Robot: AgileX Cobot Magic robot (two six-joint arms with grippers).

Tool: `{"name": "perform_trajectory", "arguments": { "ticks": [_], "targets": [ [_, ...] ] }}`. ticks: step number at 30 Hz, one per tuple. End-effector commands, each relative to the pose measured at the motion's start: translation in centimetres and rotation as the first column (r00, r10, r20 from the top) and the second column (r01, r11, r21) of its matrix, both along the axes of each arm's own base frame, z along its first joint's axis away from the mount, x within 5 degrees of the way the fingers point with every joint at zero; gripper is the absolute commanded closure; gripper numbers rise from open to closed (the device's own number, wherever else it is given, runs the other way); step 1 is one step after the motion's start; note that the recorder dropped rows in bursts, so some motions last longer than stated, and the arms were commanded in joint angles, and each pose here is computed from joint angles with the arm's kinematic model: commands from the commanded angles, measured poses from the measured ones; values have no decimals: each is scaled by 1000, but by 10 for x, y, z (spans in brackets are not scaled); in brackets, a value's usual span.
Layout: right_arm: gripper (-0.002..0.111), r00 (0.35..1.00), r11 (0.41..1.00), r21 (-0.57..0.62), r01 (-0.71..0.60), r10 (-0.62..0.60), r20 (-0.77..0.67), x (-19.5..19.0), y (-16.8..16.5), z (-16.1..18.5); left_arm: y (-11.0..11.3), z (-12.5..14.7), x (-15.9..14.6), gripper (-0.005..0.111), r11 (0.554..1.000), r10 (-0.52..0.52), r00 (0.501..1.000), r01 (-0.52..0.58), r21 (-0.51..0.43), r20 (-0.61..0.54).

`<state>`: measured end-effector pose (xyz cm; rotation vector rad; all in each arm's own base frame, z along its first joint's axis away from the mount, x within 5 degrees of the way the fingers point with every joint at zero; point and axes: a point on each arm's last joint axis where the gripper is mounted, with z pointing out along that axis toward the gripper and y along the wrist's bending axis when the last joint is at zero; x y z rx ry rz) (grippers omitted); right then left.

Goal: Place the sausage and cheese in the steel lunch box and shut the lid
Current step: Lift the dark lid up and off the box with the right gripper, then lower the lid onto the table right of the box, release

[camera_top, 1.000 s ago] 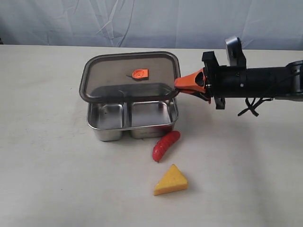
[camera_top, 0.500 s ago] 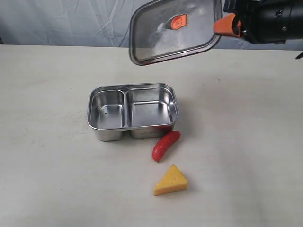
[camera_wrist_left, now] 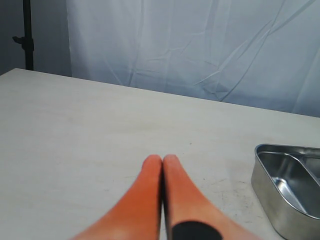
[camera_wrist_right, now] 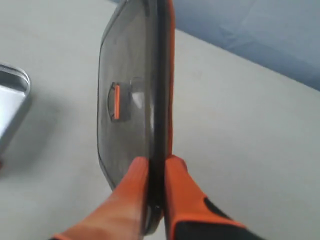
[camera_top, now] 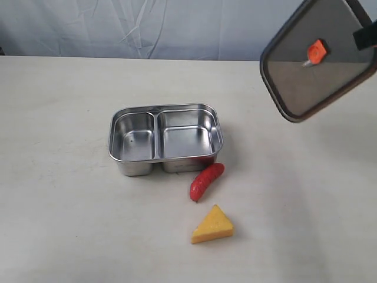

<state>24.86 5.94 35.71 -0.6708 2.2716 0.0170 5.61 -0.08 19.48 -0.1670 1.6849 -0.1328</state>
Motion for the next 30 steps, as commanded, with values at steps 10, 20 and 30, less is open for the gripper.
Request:
{"name": "perform_trajectory", "arguments": {
  "ticks": [10,20,30],
  "targets": [
    [109,994,978,-209,-22,0,-105,-10,-10,-6,0,1,0,107,1000,1,1000,-1,-6,17],
    [109,993,870,-480,-114,87,-80,1,39,-25,0,1,0,107,1000,1,1000,-1,-4,17],
    [109,953,700,-647,-303,214,-215,-1,109,-75,0,1,0,107,1000,2,1000,-2,-2,17]
  ]
}}
